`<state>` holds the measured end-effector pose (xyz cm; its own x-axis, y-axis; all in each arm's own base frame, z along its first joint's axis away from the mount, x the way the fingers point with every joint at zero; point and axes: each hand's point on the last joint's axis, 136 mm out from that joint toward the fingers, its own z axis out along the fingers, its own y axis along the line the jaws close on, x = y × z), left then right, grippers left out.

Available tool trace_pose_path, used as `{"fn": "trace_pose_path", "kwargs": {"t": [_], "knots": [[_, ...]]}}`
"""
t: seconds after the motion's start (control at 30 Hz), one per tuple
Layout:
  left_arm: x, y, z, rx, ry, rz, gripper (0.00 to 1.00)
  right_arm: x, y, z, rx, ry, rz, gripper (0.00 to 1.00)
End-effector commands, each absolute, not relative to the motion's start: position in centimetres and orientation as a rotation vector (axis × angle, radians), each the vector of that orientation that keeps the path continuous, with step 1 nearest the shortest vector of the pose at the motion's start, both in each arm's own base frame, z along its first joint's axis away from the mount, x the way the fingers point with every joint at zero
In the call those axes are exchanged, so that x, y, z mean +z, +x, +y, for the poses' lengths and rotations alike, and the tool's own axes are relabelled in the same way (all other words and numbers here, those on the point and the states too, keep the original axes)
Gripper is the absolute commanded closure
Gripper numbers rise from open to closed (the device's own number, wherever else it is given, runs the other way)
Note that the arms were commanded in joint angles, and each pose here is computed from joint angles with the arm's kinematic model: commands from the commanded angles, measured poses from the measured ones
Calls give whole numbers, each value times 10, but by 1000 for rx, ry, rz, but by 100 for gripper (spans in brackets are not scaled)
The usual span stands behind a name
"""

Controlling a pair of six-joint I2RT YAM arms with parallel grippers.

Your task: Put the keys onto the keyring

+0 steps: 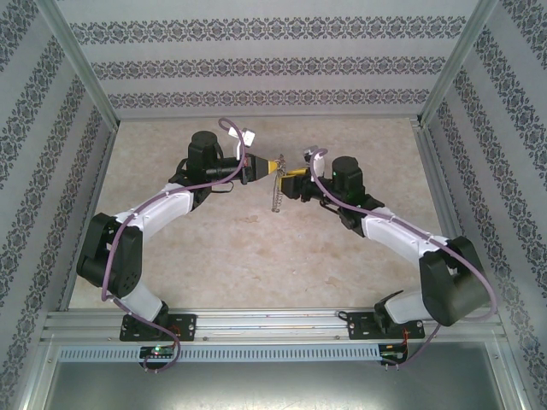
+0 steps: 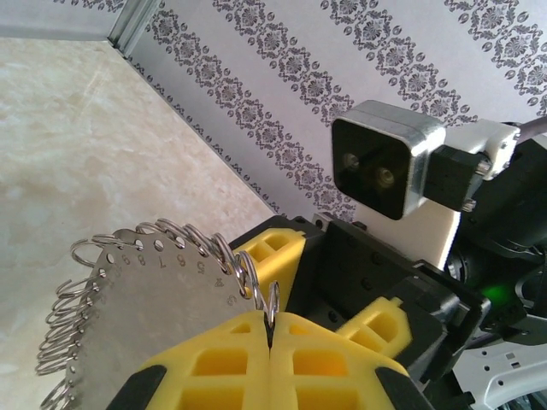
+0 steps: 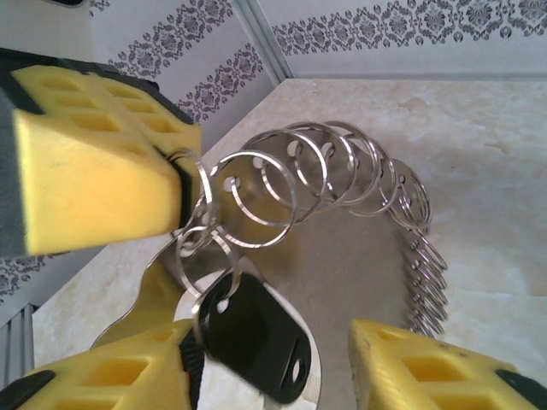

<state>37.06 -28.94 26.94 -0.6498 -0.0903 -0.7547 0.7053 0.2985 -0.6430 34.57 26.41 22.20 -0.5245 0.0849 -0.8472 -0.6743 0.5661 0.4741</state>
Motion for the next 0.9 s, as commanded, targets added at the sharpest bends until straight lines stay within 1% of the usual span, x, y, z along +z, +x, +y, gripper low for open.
{"fn": "trace_pose_path", "kwargs": {"t": [0.0, 0.2, 0.3, 0.37, 0.87], "knots": [[292, 366, -292, -1436, 586, 1766, 100, 237, 352, 274, 1073, -507, 1831, 57], [291, 367, -292, -1430, 574, 1766, 100, 232, 347, 280, 1118, -537, 1832, 84], [291, 368, -291, -1424, 562, 1764, 100, 231, 343, 281, 1132, -551, 1833, 95], [292, 368, -290, -1417, 554, 1754, 100, 230, 340, 281, 1141, -562, 1837, 100], [300, 368, -285, -1418, 504, 1675, 100, 223, 330, 294, 1238, -633, 1869, 100]]}}
